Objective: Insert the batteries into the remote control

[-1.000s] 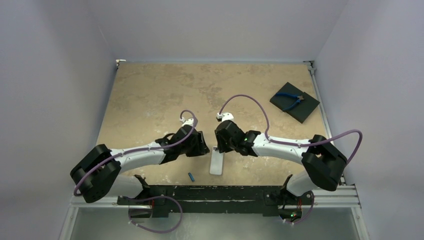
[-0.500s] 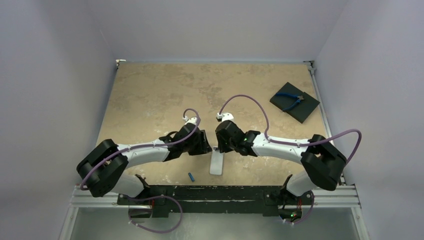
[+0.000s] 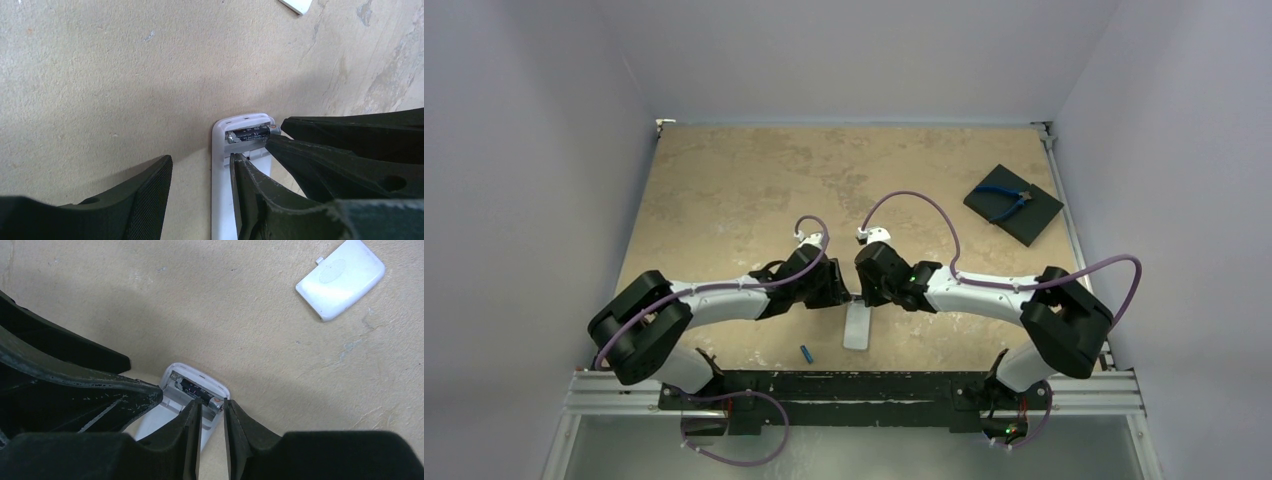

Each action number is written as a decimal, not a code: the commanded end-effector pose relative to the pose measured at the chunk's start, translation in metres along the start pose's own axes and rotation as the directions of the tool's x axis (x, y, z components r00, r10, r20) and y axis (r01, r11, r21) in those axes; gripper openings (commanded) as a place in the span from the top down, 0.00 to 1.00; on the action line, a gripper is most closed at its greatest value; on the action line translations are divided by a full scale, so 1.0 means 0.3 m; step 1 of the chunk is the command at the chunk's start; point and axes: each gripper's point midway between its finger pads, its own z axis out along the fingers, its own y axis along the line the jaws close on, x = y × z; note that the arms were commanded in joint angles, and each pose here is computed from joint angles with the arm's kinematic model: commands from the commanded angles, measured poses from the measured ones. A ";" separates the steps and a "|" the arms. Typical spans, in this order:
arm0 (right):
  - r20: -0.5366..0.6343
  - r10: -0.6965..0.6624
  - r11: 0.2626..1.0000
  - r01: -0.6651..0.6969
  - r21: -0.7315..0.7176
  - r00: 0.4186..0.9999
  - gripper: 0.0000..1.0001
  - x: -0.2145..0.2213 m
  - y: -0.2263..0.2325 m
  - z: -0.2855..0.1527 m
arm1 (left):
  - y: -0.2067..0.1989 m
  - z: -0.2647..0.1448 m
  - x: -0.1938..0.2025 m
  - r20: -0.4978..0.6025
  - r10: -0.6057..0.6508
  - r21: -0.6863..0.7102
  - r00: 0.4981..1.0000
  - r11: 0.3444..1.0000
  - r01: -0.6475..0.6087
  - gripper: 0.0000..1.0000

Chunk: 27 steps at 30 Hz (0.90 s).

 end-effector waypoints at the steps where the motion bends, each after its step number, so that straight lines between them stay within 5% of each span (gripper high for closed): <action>1: 0.041 0.029 1.000 -0.029 0.010 0.999 0.71 -0.039 0.001 -0.010 | -0.061 0.010 -0.059 0.046 0.017 0.052 0.999 0.998 -0.019 0.55; 27: 0.050 0.062 0.998 -0.062 0.010 0.997 0.72 -0.034 -0.011 -0.037 | -0.084 0.030 -0.035 0.006 0.018 0.090 1.000 0.996 -0.019 0.62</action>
